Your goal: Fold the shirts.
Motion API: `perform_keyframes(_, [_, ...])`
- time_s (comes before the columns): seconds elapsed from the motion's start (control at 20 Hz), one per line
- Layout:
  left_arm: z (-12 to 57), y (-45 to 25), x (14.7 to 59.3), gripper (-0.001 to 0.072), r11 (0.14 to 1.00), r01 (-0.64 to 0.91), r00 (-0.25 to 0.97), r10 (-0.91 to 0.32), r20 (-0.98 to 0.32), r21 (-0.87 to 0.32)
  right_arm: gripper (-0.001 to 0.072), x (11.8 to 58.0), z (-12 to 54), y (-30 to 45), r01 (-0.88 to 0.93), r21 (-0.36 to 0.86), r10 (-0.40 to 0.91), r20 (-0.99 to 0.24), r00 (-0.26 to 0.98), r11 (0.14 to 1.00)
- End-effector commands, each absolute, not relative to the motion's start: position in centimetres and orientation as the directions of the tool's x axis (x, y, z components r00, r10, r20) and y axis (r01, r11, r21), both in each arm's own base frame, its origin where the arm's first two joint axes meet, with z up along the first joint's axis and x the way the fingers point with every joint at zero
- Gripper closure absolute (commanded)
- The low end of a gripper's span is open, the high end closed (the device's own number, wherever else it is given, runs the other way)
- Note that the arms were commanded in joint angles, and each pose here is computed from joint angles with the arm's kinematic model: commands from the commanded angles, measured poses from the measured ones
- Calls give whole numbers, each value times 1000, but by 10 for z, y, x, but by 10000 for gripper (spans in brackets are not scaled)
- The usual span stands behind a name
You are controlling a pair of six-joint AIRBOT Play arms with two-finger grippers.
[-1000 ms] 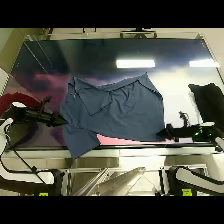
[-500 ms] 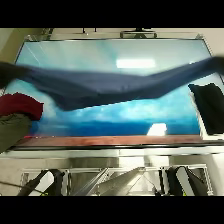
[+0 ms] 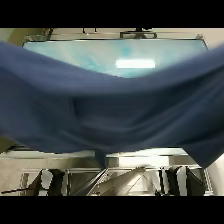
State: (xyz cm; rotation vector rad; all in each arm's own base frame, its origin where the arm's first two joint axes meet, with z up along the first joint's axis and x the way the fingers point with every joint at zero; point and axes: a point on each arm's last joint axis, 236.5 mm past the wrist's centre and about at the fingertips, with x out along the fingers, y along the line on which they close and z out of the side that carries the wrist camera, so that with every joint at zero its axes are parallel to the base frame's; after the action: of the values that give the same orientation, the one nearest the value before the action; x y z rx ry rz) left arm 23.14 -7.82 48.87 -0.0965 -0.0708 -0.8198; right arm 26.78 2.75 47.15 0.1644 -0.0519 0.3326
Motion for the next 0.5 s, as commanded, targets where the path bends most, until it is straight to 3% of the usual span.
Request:
perform_keyframes(0.0, [415, -56, 284, 685, 609, 725, 635, -772, -31, -323, 701, 311, 397, 16, -389, 314, 431, -75, 899, 866])
perform_keyframes(0.1, [348, -67, 328, 686, 558, 714, 557, -819, -141, -423, 702, 350, 320, 29, -424, 453, 540, -162, 826, 785])
perform_keyframes(0.3, [195, -68, 456, 683, 688, 521, 602, -716, -354, -505, 702, 445, 142, 14, -163, 623, 463, -357, 811, 765])
perform_keyframes(0.45, [81, -69, 519, 685, 693, 418, 543, -709, -450, -588, 702, 486, 34, 10, -37, 714, 486, -437, 756, 699])
